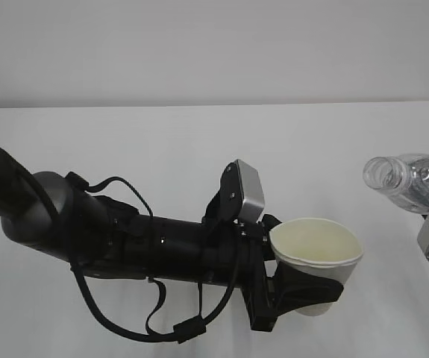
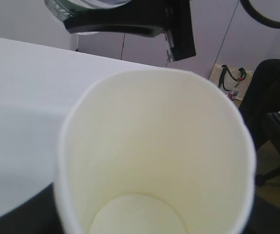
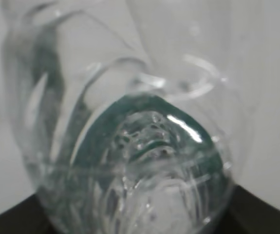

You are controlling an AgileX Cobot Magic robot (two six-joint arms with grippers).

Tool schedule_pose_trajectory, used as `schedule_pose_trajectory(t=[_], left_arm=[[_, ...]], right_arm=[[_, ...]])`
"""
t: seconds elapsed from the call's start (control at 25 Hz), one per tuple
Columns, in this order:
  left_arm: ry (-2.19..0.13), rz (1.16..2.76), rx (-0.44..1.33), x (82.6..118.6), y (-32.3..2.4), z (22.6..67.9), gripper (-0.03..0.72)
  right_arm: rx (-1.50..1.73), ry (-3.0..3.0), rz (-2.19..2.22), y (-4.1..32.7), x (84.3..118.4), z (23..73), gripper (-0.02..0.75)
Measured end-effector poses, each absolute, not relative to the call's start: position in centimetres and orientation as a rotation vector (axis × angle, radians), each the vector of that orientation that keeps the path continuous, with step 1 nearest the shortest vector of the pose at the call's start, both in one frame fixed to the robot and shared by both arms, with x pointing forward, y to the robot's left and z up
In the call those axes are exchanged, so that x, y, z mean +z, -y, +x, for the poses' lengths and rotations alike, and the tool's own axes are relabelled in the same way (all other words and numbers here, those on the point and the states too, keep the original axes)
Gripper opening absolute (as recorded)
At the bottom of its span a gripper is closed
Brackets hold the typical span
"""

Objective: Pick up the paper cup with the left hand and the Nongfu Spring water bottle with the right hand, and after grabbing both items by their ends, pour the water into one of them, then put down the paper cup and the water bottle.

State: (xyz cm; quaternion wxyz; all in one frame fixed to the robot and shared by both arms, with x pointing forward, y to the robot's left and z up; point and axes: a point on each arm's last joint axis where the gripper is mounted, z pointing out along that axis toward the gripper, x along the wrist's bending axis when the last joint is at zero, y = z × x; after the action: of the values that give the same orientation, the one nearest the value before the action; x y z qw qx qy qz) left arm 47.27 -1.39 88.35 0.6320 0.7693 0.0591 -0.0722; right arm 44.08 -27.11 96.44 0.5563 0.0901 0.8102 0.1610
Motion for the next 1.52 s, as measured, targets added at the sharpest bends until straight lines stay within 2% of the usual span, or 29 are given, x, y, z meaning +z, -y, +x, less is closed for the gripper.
schedule_pose_trajectory(t=[1.04, 1.52], left_arm=[[-0.1, 1.767, -0.153, 88.3, 1.38, 47.17, 0.446], [-0.046, 1.839, -0.091, 87.67, 1.24, 47.25, 0.445]], right_arm=[[0.34, -1.892, 0.126, 27.0, 96.65, 44.13, 0.439], [0.342, -1.867, 0.112, 26.96, 96.88, 44.19, 0.439]])
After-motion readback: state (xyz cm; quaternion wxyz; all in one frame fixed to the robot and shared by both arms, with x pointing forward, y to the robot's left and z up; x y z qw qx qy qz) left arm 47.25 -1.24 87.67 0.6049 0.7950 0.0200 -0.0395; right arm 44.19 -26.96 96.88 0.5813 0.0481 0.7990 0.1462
